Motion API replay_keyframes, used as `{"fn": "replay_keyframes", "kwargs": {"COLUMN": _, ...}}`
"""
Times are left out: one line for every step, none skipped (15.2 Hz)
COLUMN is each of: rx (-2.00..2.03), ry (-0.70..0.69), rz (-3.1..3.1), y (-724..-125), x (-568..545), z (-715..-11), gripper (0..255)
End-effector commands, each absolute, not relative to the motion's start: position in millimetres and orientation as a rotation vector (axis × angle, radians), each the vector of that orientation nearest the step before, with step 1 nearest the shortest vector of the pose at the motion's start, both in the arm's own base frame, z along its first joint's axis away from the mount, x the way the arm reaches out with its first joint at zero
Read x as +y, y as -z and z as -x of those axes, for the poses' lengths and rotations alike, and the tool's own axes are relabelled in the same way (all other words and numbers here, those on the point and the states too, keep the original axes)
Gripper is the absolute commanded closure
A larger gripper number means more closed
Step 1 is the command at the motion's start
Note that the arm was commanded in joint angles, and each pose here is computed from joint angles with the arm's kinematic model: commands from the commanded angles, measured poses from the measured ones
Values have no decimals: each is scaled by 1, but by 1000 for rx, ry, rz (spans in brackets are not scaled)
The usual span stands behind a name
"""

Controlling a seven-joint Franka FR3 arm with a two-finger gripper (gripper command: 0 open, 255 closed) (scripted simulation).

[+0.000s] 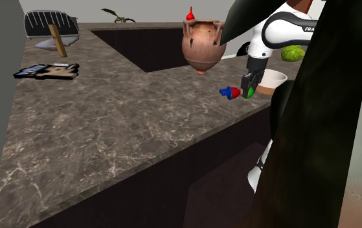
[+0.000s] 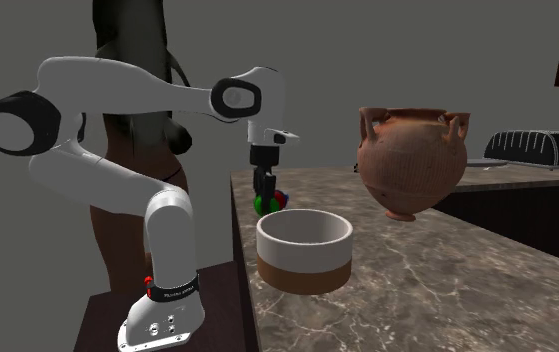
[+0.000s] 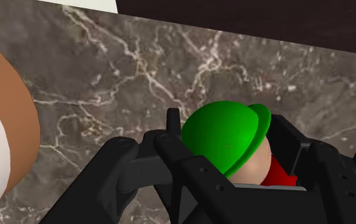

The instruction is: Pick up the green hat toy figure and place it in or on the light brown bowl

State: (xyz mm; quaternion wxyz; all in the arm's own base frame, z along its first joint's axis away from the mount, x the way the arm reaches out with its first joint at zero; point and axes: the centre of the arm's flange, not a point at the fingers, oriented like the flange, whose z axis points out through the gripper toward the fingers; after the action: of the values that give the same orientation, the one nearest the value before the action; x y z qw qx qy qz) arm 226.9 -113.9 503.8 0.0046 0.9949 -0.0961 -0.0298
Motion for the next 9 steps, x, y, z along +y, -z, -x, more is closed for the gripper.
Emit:
{"fn": "replay_keyframes", "kwargs": {"rx": -301, "ry": 93, "rz": -3117, "y": -515, "x": -114, "z": -228, "gripper": 255}}
{"fn": "replay_keyframes", "kwargs": {"rx": -301, "ry": 93, "rz": -3117, "y": -520, "x": -114, "z": -228, "gripper": 255}}
{"fn": "replay_keyframes", "kwargs": {"rx": -301, "ry": 93, "rz": -3117, "y": -525, "x": -114, "z": -228, "gripper": 255}}
{"fn": "replay_keyframes", "kwargs": {"rx": -301, "ry": 93, "rz": -3117, "y": -531, "x": -114, "z": -228, "gripper": 255}}
{"fn": "replay_keyframes", "kwargs": {"rx": -301, "ry": 93, "rz": -3117, "y": -536, "x": -114, "z": -228, "gripper": 255}}
{"fn": "replay_keyframes", "kwargs": {"rx": -301, "ry": 93, "rz": -3117, "y": -541, "x": -114, "z": -228, "gripper": 255}}
{"fn": "replay_keyframes", "kwargs": {"rx": -301, "ry": 93, "rz": -3117, "y": -546, "x": -114, "z": -228, "gripper": 255}}
{"fn": "replay_keyframes", "kwargs": {"rx": -301, "ry": 93, "rz": -3117, "y": -552, "x": -114, "z": -228, "gripper": 255}}
{"fn": "replay_keyframes", "kwargs": {"rx": -301, "ry": 93, "rz": -3117, "y": -557, "x": -114, "z": -228, "gripper": 255}}
